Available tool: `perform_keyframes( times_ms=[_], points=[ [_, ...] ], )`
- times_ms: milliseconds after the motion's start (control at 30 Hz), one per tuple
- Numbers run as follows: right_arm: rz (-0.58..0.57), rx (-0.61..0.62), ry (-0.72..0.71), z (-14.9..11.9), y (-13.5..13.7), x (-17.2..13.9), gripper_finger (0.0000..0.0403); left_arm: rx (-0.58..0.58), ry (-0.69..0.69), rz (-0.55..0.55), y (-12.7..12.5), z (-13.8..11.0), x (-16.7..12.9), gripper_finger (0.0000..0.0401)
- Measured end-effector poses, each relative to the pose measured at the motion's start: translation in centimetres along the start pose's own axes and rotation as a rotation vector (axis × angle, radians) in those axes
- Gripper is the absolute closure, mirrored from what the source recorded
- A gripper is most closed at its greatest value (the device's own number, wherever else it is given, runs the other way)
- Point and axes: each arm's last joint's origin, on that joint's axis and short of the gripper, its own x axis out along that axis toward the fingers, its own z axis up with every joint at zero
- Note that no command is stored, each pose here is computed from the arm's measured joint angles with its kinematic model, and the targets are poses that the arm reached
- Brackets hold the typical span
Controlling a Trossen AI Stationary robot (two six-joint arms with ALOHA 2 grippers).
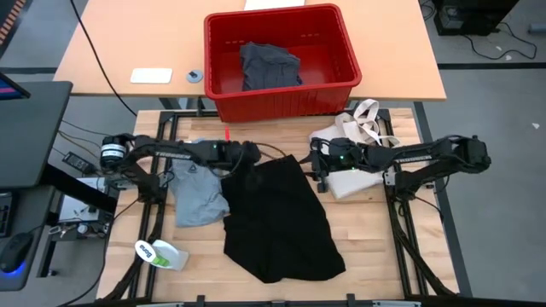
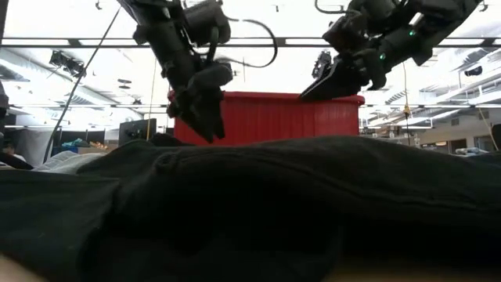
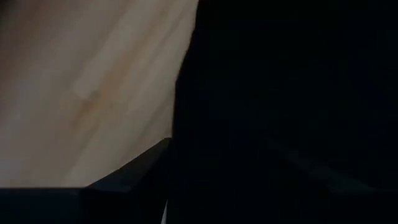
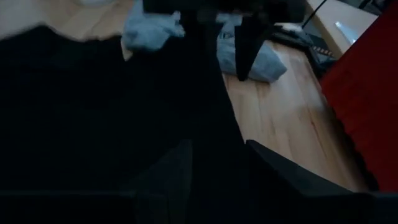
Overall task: Fold Laundry from Bin
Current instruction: Fold the black shirt
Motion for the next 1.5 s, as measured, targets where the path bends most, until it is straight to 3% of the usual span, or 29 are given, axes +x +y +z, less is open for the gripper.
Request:
perform_keyframes(
  times_ms=[100, 333, 567, 667, 733, 900, 933, 1100, 1300, 1500],
  points=[
    [0.002, -0.015, 0.004, -0.5, -0.3, 0.7, 0.0245, -0.074, 0.069, -0.036, 1.3, 0.1, 0.4, 0.0140],
    [0.078, -0.014, -0.017, -1.5, -0.9, 2.2, 0.0245, -0.065, 0.189, -0.011, 2.2, -0.4, 2.0, 0.0091],
    [0.104, -0.026, -0.022, -2.1, -0.8, 3.2, 0.0245, -0.038, 0.394, -0.030, 2.1, -2.4, 5.3, 0.0094],
    [0.104, -0.019, -0.020, -2.1, -0.8, 3.1, 0.0245, -0.033, 0.425, -0.085, 1.7, -2.6, 5.5, 0.0127],
    [0.096, -0.005, -0.017, -2.0, -0.8, 3.1, 0.0245, 0.008, 0.435, -0.100, 1.2, -2.6, 5.3, 0.0172],
    [0.063, -0.040, 0.001, -1.9, -0.5, 3.1, 0.0245, 0.086, 0.423, -0.113, -0.4, -0.9, 3.6, 0.0357],
    [0.068, -0.063, 0.000, -1.9, -0.4, 3.1, 0.0245, 0.101, 0.402, -0.121, -0.8, -0.2, 3.0, 0.0376],
    [0.101, -0.097, 0.034, -2.1, 0.0, 3.0, 0.0245, 0.253, 0.212, -0.233, -4.5, 3.1, -1.5, 0.0381],
    [0.170, -0.185, -0.027, -0.8, 1.0, 1.6, 0.0242, 0.522, 0.097, -0.348, -9.4, 4.3, -7.0, 0.0382],
    [0.139, -0.251, -0.206, 2.7, 2.4, -1.7, 0.0198, 0.595, 0.043, -0.336, -11.4, 4.5, -10.1, 0.0384]
  ],
)
